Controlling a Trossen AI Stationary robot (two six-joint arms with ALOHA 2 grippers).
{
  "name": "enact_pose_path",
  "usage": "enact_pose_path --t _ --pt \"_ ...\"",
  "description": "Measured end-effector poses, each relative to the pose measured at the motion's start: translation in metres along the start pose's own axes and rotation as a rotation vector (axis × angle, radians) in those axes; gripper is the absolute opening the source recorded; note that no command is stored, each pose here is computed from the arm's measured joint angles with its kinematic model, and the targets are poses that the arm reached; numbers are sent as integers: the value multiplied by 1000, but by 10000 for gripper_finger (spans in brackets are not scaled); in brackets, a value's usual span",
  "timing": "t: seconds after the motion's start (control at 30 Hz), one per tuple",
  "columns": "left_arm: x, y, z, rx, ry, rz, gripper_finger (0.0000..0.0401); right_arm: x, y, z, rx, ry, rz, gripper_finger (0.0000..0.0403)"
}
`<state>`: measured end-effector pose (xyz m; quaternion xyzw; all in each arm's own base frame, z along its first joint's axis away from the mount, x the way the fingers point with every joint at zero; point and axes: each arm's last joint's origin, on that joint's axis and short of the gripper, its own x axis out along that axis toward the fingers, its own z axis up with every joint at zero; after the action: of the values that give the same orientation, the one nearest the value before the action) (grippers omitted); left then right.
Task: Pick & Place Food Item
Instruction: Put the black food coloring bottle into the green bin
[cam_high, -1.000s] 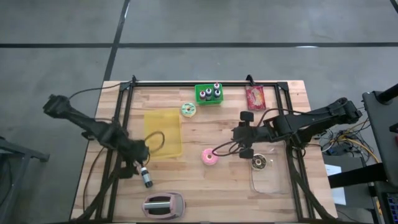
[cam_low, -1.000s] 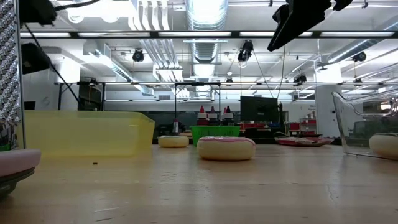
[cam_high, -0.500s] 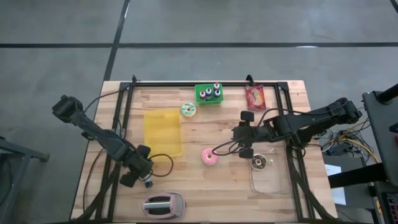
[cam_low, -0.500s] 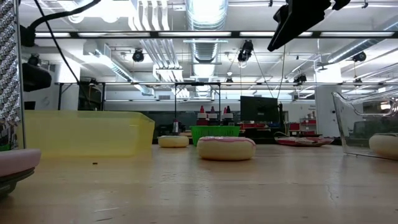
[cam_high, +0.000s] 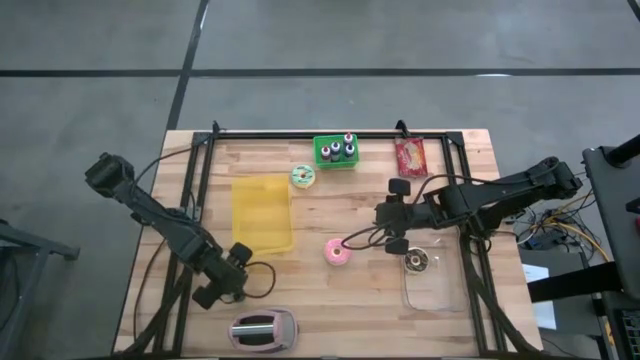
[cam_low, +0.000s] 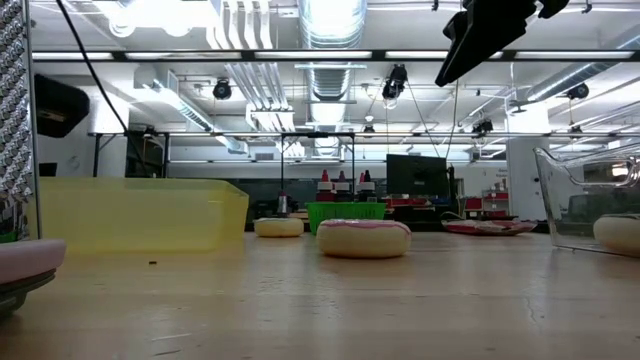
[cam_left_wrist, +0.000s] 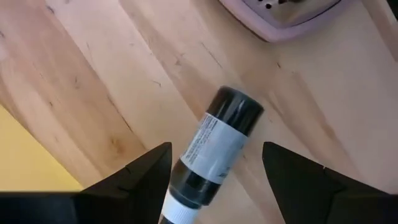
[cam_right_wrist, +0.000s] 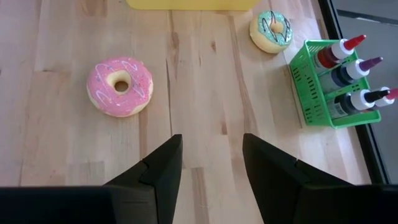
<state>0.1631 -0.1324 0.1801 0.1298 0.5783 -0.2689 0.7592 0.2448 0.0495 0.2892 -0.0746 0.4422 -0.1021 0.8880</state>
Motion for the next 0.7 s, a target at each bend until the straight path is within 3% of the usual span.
enact_pose_path --t 0.7 --pt "26 -1 -13 32 47 -1 257 0 0 0 4 0 0 162"
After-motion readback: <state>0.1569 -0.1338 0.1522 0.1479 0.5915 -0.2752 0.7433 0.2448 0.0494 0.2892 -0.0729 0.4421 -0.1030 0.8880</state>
